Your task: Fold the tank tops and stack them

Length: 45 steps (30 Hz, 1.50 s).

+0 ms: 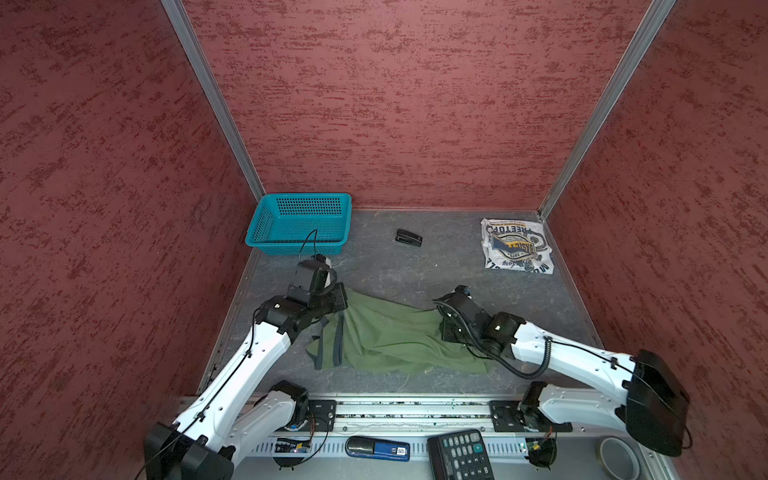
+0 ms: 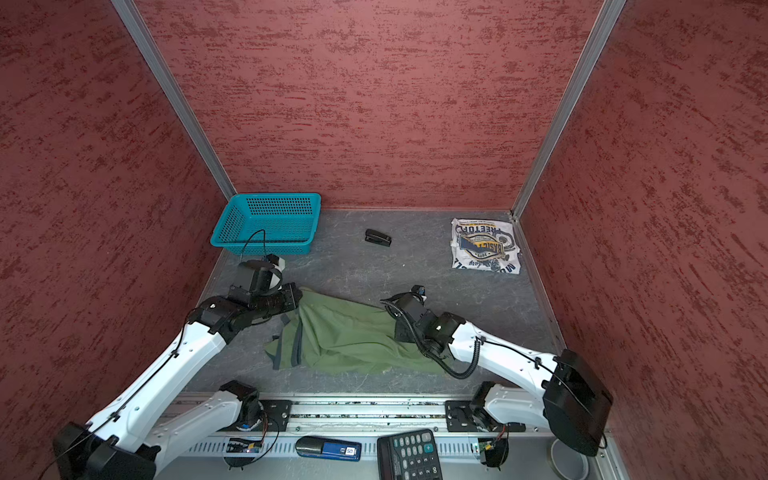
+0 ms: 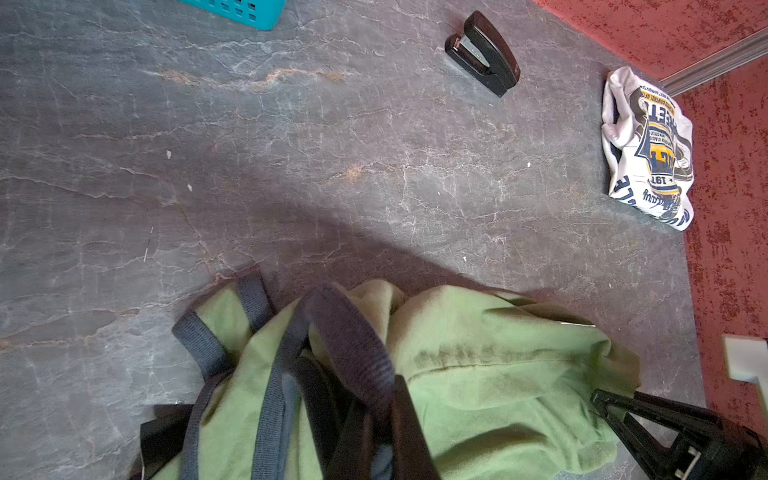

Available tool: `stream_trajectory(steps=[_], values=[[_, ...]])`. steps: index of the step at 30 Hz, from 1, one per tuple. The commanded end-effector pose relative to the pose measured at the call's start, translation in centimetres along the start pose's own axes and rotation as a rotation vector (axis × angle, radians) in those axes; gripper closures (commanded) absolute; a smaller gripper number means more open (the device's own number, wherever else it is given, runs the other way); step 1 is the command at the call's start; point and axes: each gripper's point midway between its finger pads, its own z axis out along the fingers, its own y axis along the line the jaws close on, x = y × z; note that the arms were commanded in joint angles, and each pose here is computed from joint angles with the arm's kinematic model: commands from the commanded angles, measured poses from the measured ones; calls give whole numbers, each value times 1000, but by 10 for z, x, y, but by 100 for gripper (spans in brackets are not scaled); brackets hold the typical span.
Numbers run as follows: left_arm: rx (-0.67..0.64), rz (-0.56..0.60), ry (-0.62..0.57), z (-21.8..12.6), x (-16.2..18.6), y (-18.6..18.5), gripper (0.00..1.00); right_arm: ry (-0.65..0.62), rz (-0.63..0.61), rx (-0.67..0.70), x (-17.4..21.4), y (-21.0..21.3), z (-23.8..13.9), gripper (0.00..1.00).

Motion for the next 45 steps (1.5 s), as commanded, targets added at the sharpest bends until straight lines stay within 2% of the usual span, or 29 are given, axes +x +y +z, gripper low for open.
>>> stream_trajectory(steps=[1,4,8,11,14,22,31,34,40,43,45], values=[[2,-10,-29,-2,-3,2,100,-83,7,38,-19,1,-4,75],[4,-12,-43,-6,-5,2,100,-108,-3,43,-28,4,-8,90],[3,-18,-81,-19,-10,3,100,-172,-21,12,-44,10,-35,100],[24,-28,-141,-38,-21,-1,100,-263,-43,-32,-62,12,-72,100],[69,-27,-236,-71,-38,-9,100,-391,-63,-131,-83,16,-125,100],[232,72,-509,-189,-76,-48,100,-727,-106,-342,-123,17,-274,100],[415,205,-684,-287,-83,-85,100,-943,-169,-552,-140,28,-401,100],[476,251,-706,-307,-79,-96,100,-971,-187,-592,-143,34,-423,100],[592,310,-738,-342,-70,-114,100,-967,-214,-664,-144,50,-438,100],[606,314,-740,-341,-72,-117,100,-992,-168,-593,-152,38,-439,100],[561,291,-714,-321,-80,-113,100,-1011,-109,-474,-162,21,-429,100]])
